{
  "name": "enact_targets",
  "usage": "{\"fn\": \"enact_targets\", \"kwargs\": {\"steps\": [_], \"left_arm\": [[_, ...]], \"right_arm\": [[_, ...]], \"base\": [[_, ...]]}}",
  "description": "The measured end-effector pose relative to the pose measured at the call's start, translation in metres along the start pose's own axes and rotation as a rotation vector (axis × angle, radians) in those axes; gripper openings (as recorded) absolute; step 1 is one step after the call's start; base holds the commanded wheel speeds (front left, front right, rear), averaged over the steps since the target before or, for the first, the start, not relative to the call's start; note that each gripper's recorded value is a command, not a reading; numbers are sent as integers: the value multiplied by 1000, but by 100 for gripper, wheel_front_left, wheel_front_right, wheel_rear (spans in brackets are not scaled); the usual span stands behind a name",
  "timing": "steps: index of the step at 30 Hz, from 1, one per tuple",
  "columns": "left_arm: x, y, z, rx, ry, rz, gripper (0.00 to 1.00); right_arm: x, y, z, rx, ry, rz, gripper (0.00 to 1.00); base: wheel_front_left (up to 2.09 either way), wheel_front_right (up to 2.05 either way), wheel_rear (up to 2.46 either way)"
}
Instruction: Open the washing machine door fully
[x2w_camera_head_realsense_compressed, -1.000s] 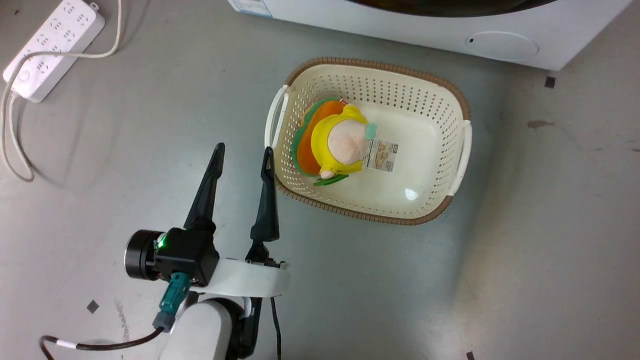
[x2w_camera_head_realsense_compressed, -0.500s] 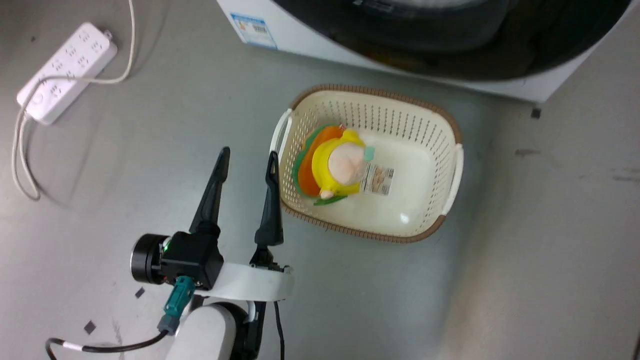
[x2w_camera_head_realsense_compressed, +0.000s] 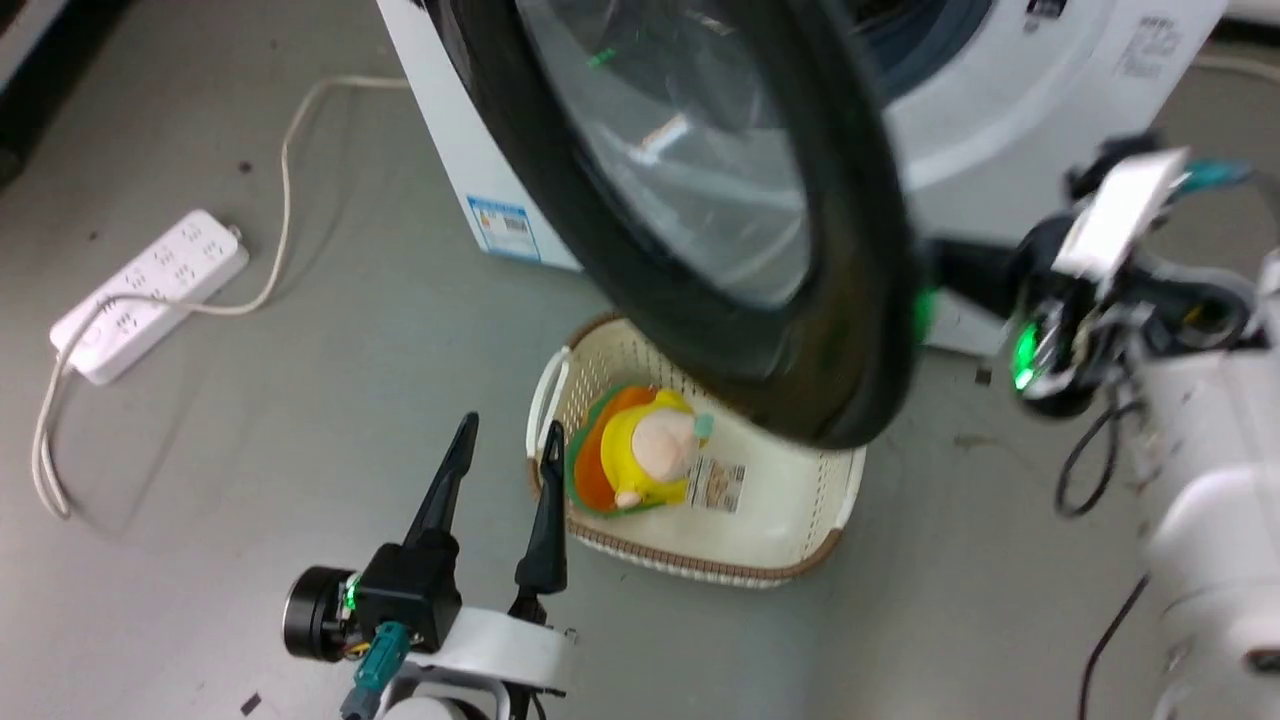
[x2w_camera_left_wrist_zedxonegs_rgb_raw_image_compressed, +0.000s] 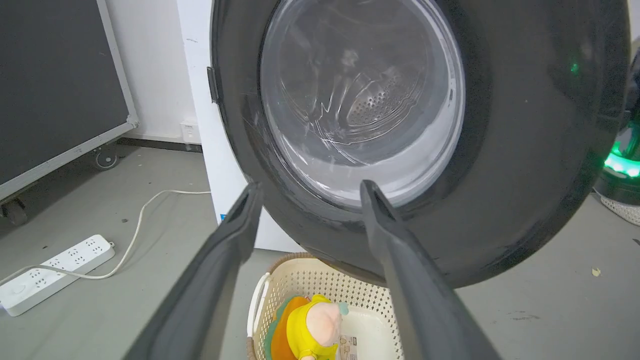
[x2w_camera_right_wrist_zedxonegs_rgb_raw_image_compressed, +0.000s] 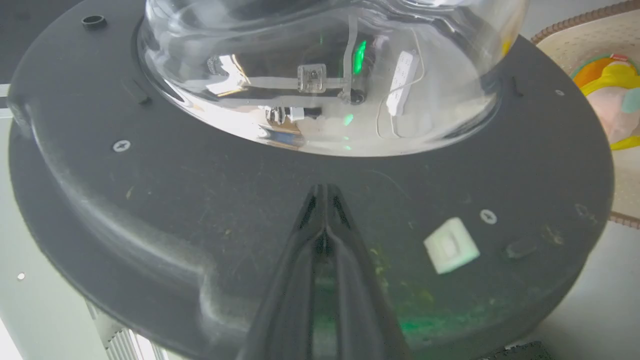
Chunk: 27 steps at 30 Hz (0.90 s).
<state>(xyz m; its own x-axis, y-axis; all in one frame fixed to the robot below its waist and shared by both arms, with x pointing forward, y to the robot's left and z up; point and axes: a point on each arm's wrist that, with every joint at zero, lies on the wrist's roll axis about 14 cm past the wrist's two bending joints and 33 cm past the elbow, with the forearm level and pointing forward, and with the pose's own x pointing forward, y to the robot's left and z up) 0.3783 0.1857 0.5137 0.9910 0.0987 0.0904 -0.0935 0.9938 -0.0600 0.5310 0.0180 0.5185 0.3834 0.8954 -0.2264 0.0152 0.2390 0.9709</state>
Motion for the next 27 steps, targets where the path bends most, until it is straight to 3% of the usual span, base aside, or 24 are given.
{"fn": "enact_targets", "kwargs": {"steps": [7,18,27], "left_arm": [[-24,5,11,0,-24,6,100],[-50,11,8,6,-9,21,100],[-51,14,9,-1,-10,34,100]], "right_arm": [[-8,8,-62,6,114,72,0],[21,25,-162,9,307,181,0],[33,25,-173,8,287,174,0]], "base": [[0,0,0],[0,0,0],[0,0,0]]}}
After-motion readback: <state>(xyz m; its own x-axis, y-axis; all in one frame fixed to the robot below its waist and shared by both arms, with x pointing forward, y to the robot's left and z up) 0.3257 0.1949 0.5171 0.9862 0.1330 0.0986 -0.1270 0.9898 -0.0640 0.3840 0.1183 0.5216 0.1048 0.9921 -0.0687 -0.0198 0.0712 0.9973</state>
